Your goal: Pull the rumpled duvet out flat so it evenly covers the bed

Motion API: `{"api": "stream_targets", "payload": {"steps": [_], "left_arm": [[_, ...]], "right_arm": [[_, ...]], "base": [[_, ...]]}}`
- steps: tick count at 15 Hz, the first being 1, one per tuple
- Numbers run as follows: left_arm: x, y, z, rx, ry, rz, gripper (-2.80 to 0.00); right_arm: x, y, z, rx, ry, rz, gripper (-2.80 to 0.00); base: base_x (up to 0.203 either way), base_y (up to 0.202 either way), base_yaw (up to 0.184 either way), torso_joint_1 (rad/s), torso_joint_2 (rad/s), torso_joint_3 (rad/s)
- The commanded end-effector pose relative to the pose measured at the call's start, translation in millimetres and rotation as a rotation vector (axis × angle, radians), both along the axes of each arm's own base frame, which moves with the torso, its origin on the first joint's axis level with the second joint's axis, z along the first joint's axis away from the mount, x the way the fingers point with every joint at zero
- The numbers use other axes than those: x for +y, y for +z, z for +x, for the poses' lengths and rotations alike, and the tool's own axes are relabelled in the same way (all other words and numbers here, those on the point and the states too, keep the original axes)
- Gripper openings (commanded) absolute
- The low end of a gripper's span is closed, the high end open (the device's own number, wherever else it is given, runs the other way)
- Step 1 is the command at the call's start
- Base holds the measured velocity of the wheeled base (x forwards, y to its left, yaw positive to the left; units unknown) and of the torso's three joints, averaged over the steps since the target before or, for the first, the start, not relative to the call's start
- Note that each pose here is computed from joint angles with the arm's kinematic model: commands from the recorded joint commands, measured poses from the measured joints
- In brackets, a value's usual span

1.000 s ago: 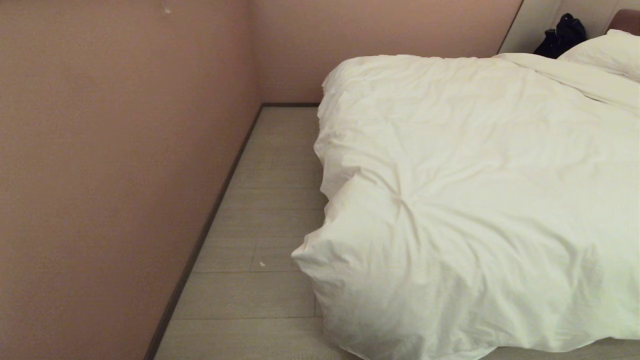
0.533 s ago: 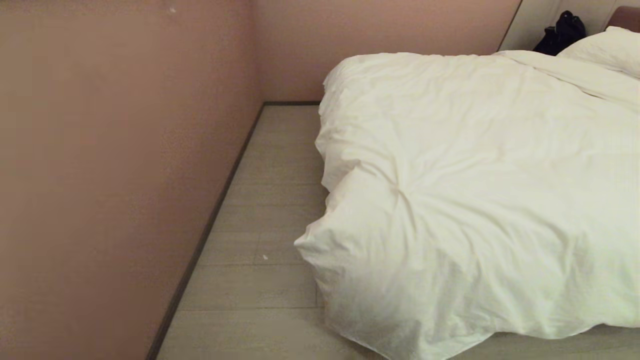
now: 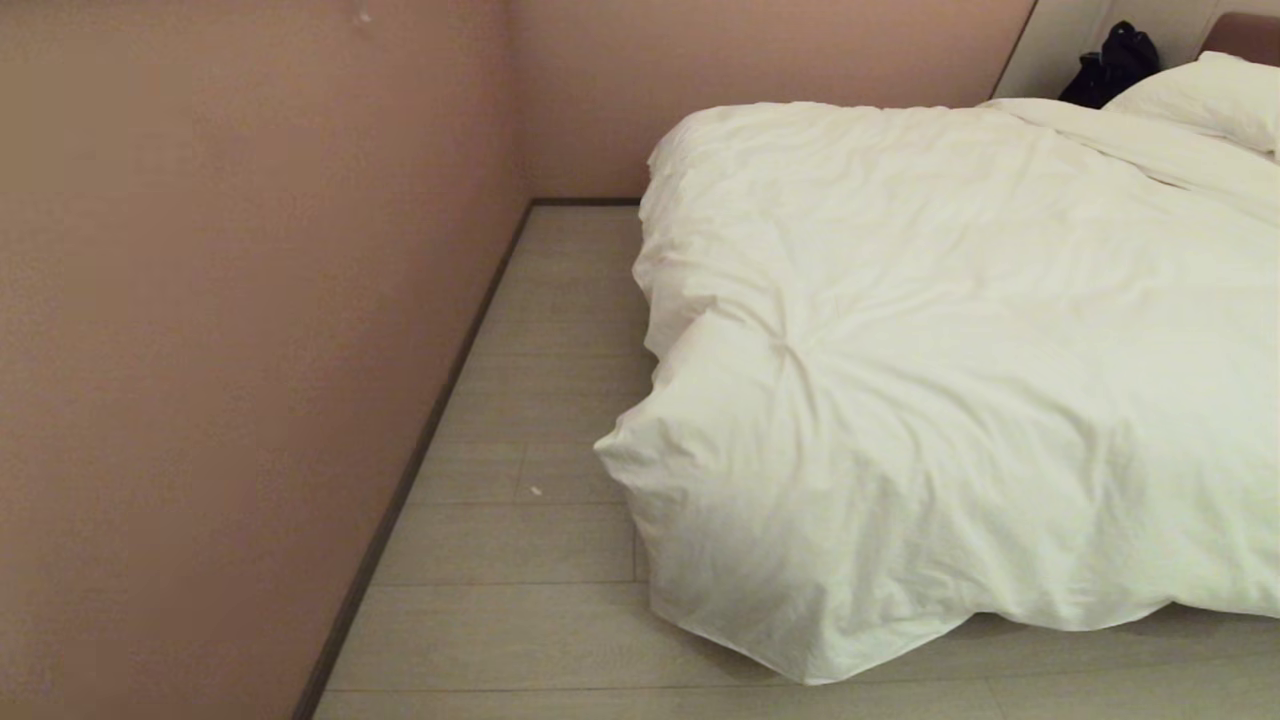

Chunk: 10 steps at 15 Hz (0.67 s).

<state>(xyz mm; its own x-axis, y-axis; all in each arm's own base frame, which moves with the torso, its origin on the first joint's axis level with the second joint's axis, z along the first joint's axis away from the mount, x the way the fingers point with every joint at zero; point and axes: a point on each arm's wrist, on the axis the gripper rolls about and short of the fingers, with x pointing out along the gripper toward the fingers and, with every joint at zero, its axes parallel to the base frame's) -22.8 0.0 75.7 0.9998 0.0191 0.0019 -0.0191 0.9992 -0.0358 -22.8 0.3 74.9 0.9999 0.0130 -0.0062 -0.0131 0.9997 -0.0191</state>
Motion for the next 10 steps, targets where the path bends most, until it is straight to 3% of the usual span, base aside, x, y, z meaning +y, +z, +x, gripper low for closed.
{"api": "stream_targets", "payload": {"steps": [1, 10], "left_arm": [[0.0, 0.1, 0.0, -0.001, 0.000, -0.001, -2.80], [0.0, 0.1, 0.0, -0.001, 0.001, -0.001, -2.80]], "right_arm": [[0.0, 0.0, 0.0, 0.000, 0.001, -0.001, -2.80], [0.0, 0.0, 0.0, 0.000, 0.001, -0.002, -2.80]], "base": [[0.000, 0.000, 0.000, 0.000, 0.00, 0.000], [0.000, 0.000, 0.000, 0.000, 0.00, 0.000]]}}
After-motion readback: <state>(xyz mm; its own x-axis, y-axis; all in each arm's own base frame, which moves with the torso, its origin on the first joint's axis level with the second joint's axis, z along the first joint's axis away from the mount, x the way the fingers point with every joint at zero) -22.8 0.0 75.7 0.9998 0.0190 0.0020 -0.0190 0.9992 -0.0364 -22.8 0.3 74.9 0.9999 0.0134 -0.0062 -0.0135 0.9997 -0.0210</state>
